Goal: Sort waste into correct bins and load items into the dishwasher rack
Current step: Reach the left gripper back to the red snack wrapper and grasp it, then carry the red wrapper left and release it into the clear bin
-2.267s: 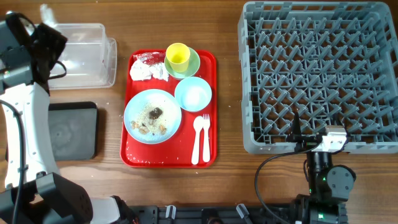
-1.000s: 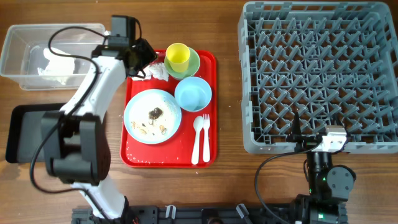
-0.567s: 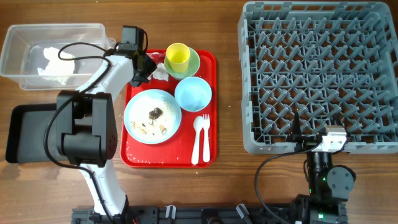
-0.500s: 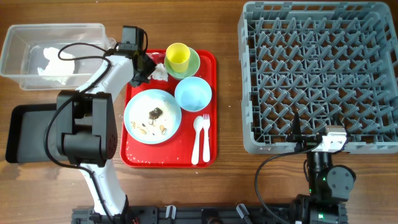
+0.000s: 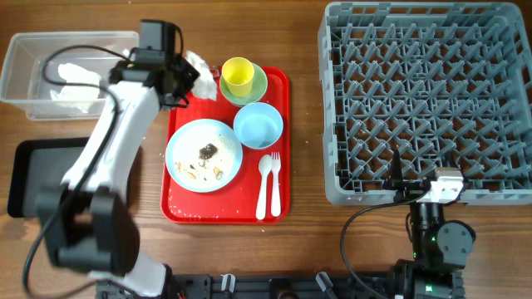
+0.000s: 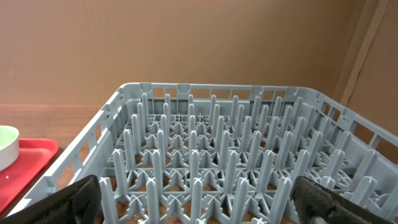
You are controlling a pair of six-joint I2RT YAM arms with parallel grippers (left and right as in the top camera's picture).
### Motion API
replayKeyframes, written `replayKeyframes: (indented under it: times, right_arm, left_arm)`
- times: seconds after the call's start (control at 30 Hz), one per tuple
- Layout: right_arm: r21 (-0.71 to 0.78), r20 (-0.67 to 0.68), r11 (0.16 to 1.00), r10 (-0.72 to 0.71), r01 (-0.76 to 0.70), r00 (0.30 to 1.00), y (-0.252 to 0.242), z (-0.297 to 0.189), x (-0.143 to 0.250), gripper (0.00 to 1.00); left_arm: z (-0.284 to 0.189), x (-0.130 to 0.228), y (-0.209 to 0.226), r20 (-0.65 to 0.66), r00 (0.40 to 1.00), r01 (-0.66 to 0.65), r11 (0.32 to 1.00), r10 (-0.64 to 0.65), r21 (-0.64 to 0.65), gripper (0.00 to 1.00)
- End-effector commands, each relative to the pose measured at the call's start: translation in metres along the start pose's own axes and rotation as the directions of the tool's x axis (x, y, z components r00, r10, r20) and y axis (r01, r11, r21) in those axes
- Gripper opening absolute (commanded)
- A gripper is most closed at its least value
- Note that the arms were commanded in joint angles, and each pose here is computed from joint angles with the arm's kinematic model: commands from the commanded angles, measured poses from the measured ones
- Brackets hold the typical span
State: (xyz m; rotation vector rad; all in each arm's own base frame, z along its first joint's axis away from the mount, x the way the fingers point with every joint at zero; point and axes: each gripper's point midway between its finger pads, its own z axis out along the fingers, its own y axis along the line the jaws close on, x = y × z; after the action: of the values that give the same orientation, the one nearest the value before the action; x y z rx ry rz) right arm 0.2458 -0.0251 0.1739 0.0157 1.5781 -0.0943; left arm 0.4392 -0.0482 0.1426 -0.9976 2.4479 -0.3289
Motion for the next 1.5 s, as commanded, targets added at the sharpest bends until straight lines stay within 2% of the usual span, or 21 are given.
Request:
replayKeyframes:
  times: [0.0,0.1,0.2,0.27,0.37,0.5,0.63,0.67,0.7,0.77,0.8,0.87,0.93,0.97,1.0,1.1,1.17,1.23,1.33,1.4,1.47]
  right_arm:
    - [0.006,0.004,1.0,-0.01,0.01,1.0,-0.001,0.0,0.0,1.0]
    - [0.006,0.004,1.0,-0.01,0.01,1.0,-0.001,0.0,0.0,1.0]
    - [0.006,0.004,1.0,-0.01,0.01,1.0,-0.001,0.0,0.0,1.0]
    - [0.006,0.004,1.0,-0.01,0.01,1.0,-0.001,0.0,0.0,1.0]
    - [0.006,0.004,1.0,-0.01,0.01,1.0,-0.001,0.0,0.0,1.0]
    - [0.006,0.004,1.0,-0.01,0.01,1.0,-0.001,0.0,0.0,1.0]
    - [0.006,0.004,1.0,-0.01,0.01,1.0,-0.001,0.0,0.0,1.0]
    - [0.006,0.004,1.0,-0.01,0.01,1.0,-0.001,0.0,-0.001,1.0]
    - [0.006,0.004,1.0,-0.01,0.01,1.0,-0.001,0.0,0.0,1.0]
    - [0.006,0.004,1.0,-0.01,0.01,1.0,-0.001,0.0,0.0,1.0]
    - [0.006,0.004,1.0,-0.01,0.01,1.0,-0.001,0.0,0.0,1.0]
    - [0.007,0.004,1.0,-0.01,0.01,1.0,-0.001,0.0,0.0,1.0]
    - [0.006,0.004,1.0,-0.01,0.01,1.0,-0.001,0.0,0.0,1.0]
    - [0.006,0.004,1.0,-0.01,0.01,1.0,-0.001,0.0,0.0,1.0]
    - [0.006,0.004,1.0,-0.01,0.01,1.0,-0.001,0.0,0.0,1.0]
    - [0.006,0.004,1.0,-0.01,0.01,1.0,-0.001,0.0,0.0,1.0]
    - [0.006,0.004,1.0,-0.01,0.01,1.0,-0.001,0.0,0.0,1.0]
    - [0.006,0.004,1.0,-0.01,0.01,1.0,-0.001,0.0,0.0,1.0]
    - [0.006,0.004,1.0,-0.01,0.01,1.0,-0.001,0.0,0.0,1.0]
    - [0.006,0.004,1.0,-0.01,0.01,1.0,-0.001,0.0,0.0,1.0]
    - [0.006,0.004,1.0,-0.01,0.01,1.0,-0.001,0.0,0.0,1.0]
  left_arm:
    - [-0.04,-0.026,0.001,0.147,0.989,0.007,1.0,-0.007,0.002,0.04]
    - [-0.049,-0.033,0.002,0.188,0.982,0.012,1.0,-0.013,0.003,0.04]
    - [-0.055,-0.057,0.007,0.314,0.949,0.034,0.999,-0.021,-0.037,0.04]
    - [-0.066,-0.084,0.014,0.455,0.89,0.075,0.994,-0.032,-0.077,0.04]
    - [-0.088,-0.134,0.034,0.653,0.752,0.193,0.976,-0.085,-0.096,0.04]
    - [-0.074,-0.174,0.053,0.671,0.718,0.254,0.967,-0.185,-0.005,0.04]
    - [-0.043,-0.207,0.075,0.624,0.733,0.277,0.957,-0.27,0.088,0.09]
    - [-0.035,-0.212,0.082,0.621,0.733,0.286,0.954,-0.278,0.089,0.13]
    - [-0.026,-0.216,0.091,0.621,0.731,0.299,0.951,-0.283,0.081,0.23]
    - [-0.016,-0.217,0.101,0.616,0.735,0.315,0.947,-0.284,0.06,0.6]
    - [-0.012,-0.215,0.106,0.604,0.746,0.322,0.946,-0.282,0.044,0.8]
    - [-0.013,-0.209,0.102,0.572,0.77,0.311,0.949,-0.283,0.052,0.89]
    - [-0.015,-0.2,0.091,0.517,0.806,0.286,0.954,-0.288,0.087,0.9]
    - [-0.016,-0.19,0.079,0.45,0.844,0.26,0.957,-0.29,0.129,0.9]
    - [-0.016,-0.183,0.072,0.407,0.866,0.245,0.957,-0.289,0.157,0.9]
    - [-0.015,-0.138,0.027,0.132,0.961,0.187,0.925,-0.242,0.331,0.9]
    - [-0.014,-0.102,0.007,-0.028,0.982,0.185,0.905,-0.188,0.382,0.88]
    - [-0.008,-0.078,0.005,-0.082,0.982,0.189,0.925,-0.171,0.329,0.77]
    - [0.006,-0.05,0.018,-0.06,0.982,0.184,0.972,-0.177,0.145,0.62]
    - [0.01,-0.025,0.021,-0.06,0.973,0.224,0.974,-0.222,0.037,0.62]
    - [0.013,-0.007,0.011,-0.052,0.97,0.24,0.971,-0.24,0.005,0.62]
